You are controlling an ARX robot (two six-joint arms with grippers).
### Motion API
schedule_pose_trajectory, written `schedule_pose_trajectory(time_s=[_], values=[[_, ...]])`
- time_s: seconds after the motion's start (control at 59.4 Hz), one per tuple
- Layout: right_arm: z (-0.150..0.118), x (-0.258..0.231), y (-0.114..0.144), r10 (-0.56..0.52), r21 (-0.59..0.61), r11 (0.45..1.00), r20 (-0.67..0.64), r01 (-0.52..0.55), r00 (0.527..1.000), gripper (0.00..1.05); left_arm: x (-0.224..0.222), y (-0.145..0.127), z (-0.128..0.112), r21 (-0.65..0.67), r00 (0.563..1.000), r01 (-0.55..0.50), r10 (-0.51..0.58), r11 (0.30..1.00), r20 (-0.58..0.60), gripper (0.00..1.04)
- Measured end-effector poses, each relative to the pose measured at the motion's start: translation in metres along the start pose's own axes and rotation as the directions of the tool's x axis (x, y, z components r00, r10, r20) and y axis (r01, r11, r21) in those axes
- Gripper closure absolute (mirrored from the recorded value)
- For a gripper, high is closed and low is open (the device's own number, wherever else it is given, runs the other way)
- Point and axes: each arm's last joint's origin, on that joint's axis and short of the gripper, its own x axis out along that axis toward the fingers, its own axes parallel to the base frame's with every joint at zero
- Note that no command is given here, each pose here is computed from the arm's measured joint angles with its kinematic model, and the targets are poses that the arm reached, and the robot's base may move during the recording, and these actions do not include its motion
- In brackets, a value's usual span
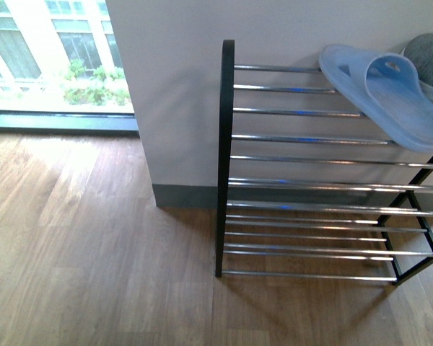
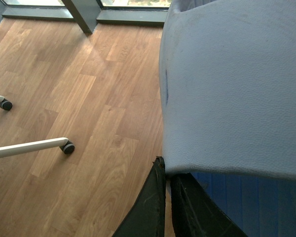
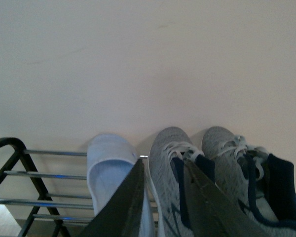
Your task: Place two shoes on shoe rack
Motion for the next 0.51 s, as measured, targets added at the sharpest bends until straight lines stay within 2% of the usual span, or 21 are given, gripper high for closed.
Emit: schedule_pose_trajectory(time_s=[0.067,0.32,0.505], values=[[-0.006,-0.009,0.004,0.004,0.000,1.000,-0.005,-0.004,1.000,1.04,0.000,0.000,0.000,0.000,1.000,0.000,0.000,1.000,0.000,1.03],[-0.021,-0.041,0.017,-0.020,0.002,1.000,0.002,0.020,1.000,1.03,0.000,0.000,0.000,0.000,1.000,0.000,0.000,1.000,0.000,1.03],[-0.028,-0.058,0.024,0.006,0.002,1.000,0.001,-0.006,1.000,1.03,0.000,0.000,0.000,0.000,1.000,0.000,0.000,1.000,0.000,1.03]])
